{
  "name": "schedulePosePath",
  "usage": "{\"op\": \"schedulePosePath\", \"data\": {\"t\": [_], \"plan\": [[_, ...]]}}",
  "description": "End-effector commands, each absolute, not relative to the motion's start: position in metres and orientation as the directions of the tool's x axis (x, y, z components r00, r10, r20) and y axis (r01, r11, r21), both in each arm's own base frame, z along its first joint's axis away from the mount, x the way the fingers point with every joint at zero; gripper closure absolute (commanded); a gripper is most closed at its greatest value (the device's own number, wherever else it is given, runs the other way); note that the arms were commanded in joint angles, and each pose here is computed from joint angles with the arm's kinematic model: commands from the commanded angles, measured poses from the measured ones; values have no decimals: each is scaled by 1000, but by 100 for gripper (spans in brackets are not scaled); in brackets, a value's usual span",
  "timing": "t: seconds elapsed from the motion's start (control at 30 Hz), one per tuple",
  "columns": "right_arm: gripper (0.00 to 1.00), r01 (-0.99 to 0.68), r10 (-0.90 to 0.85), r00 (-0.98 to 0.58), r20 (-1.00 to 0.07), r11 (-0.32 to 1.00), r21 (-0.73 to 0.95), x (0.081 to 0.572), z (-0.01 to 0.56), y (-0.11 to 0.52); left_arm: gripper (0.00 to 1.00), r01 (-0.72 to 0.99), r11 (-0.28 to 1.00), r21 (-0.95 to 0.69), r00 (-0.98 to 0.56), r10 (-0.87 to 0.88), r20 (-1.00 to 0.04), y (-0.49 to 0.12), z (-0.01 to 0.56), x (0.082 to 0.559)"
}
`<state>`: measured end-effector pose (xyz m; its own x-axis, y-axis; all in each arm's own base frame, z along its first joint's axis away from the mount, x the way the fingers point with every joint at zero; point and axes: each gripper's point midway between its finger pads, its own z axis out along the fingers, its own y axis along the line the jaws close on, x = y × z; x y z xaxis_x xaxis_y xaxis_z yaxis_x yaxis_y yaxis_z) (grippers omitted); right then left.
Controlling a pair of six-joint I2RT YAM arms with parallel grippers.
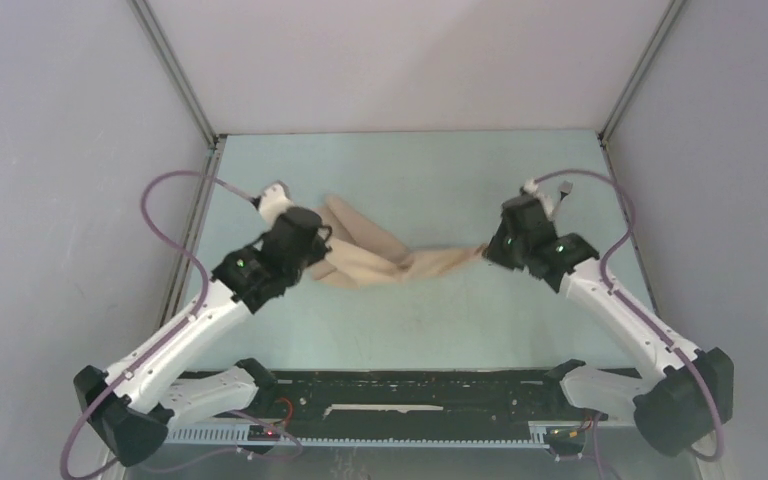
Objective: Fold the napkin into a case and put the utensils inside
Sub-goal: Pick up the crumpled napkin from the center of the board, then flatten out the crumpled napkin at the center of the board.
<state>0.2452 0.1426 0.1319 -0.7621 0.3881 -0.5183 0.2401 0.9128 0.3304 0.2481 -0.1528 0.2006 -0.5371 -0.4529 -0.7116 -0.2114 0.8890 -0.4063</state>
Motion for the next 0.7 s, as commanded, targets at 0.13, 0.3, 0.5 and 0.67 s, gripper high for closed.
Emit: {"op": "schedulePosePath", "data": {"t": [0.13,0.3,0.5,0.67], "plan": [[100,-152,368,-473,-801,861,485,430,319,148,100,-350,840,-415,-147,-487,-861,-58,350,371],[100,-281,360,-302,-883,851,443,482,427,154,100,-253,863,-438,57,-439,-897,-35,477,442],[100,-410,230,-129,-965,873,263,479,500,158,100,-106,922,-373,309,-326,-894,-26,616,426],[100,-510,65,-54,-996,856,83,443,502,171,100,-92,927,-364,299,-323,-898,-21,590,402]]}}
